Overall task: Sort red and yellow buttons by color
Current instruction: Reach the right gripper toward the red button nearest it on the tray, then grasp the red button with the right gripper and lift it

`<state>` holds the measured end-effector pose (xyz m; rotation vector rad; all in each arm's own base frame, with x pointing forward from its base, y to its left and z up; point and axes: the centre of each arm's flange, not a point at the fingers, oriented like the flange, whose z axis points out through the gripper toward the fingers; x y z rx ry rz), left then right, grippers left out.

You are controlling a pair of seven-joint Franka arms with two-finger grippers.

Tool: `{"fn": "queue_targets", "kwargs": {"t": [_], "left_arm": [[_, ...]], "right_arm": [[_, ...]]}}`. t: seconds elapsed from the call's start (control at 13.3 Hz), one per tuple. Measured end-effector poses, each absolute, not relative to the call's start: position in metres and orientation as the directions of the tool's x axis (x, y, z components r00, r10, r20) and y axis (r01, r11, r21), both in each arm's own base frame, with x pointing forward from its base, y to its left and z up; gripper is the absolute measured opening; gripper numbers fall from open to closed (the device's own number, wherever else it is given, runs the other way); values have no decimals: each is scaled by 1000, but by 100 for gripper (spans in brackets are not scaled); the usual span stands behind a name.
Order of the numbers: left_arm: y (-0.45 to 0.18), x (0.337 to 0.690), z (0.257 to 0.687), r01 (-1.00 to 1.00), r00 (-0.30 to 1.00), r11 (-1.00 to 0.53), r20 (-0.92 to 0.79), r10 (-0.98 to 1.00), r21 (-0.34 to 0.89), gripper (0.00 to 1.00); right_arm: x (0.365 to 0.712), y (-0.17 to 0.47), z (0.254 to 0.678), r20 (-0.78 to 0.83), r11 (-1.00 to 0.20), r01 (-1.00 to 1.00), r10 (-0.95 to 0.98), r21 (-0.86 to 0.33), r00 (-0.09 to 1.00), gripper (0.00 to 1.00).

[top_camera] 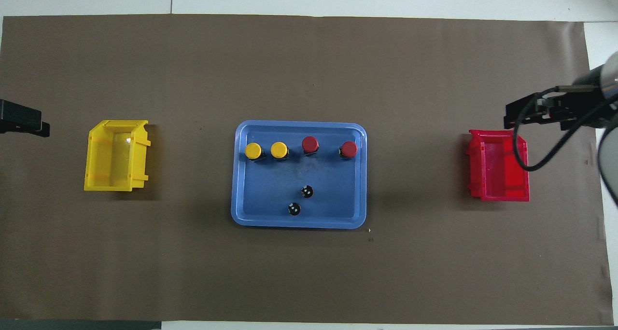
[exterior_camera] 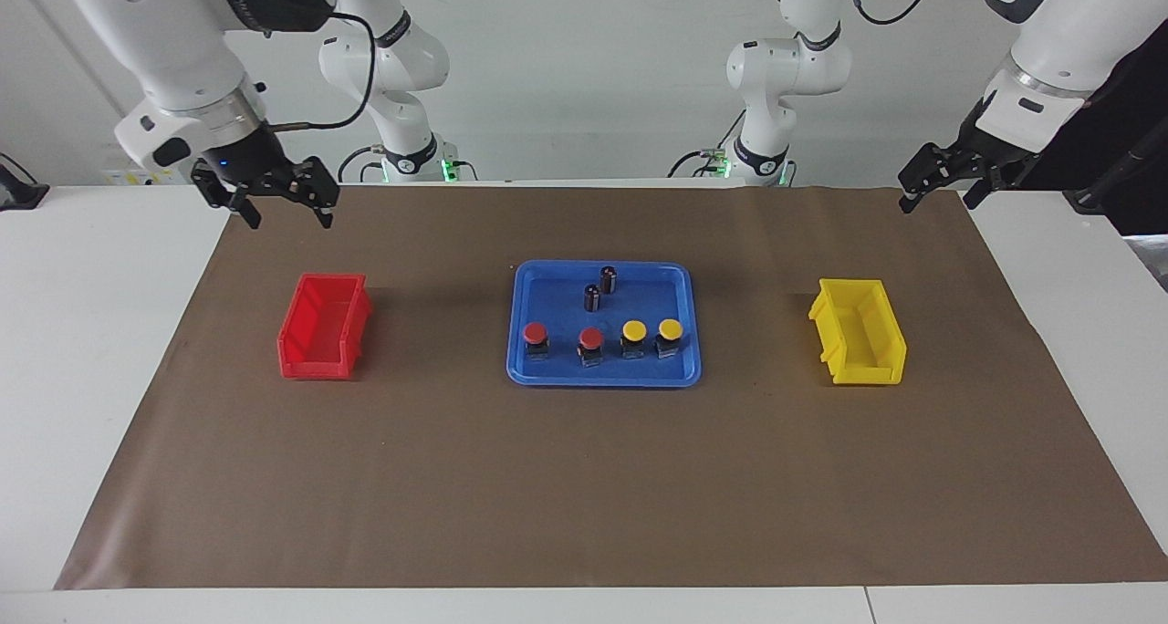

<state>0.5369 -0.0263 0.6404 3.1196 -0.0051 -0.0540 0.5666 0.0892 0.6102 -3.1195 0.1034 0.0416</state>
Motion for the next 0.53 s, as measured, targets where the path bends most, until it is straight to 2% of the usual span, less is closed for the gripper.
{"fn": "queue_targets", "kwargs": {"t": [0.15,0.3,0.53], "left_arm": [[-26,537,640,-3,999,-1000,-35,-4,22,100],[-26,537,640,-3,999,-1000,-35,-4,22,100],[-28,537,640,-6,999,-1000,-34,-6,22,100]], "right_arm": [[581,190,581,28,-994,-94,-96,-47,995,100],[590,260,525,57,-995,-84,-87,-55,995,100],[581,277,447,75,-996,-71,-75,-58,994,100]]}}
